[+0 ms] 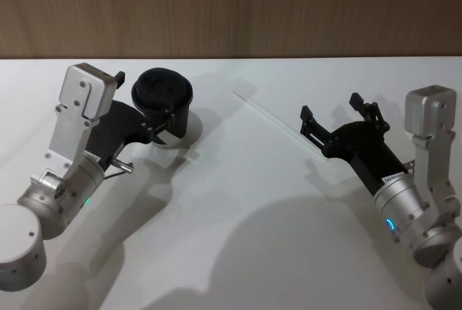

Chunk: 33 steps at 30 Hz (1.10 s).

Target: Pick up the straw with one hand, pass it to the other hand, and insert it into the cup.

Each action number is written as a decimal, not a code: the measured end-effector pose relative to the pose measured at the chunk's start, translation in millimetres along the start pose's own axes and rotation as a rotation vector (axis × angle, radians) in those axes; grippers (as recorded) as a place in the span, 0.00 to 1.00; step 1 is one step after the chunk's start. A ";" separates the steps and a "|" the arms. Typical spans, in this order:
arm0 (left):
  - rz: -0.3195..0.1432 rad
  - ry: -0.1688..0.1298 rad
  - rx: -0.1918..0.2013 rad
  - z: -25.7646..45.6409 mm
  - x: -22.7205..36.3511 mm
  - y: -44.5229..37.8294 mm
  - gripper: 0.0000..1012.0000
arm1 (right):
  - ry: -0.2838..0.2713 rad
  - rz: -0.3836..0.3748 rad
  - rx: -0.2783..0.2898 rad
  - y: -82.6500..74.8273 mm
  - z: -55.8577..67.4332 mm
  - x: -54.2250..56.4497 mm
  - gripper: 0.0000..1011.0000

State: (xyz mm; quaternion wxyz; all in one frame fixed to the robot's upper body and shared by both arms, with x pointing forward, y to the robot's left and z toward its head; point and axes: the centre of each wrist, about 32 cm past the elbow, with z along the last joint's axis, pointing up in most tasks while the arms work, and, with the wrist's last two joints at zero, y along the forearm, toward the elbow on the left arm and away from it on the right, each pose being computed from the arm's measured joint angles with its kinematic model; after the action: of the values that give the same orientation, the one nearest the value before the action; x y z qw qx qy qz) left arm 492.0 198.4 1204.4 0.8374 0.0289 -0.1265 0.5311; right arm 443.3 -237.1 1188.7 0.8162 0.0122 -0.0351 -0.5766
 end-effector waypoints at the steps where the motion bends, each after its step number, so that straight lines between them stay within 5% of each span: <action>1: 0.000 0.000 0.000 0.0 0.0 0.0 0.99 | 0.000 0.000 0.000 0.0 0.0 0.0 0.99; 33: 0.000 0.000 0.000 0.0 0.0 0.0 0.99 | 0.000 0.000 0.000 0.0 0.0 0.0 0.99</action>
State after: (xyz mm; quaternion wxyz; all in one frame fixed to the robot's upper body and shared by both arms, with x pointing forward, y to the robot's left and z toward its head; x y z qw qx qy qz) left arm 492.0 198.4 1204.4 0.8374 0.0289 -0.1265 0.5310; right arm 443.3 -237.1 1188.7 0.8162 0.0121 -0.0351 -0.5766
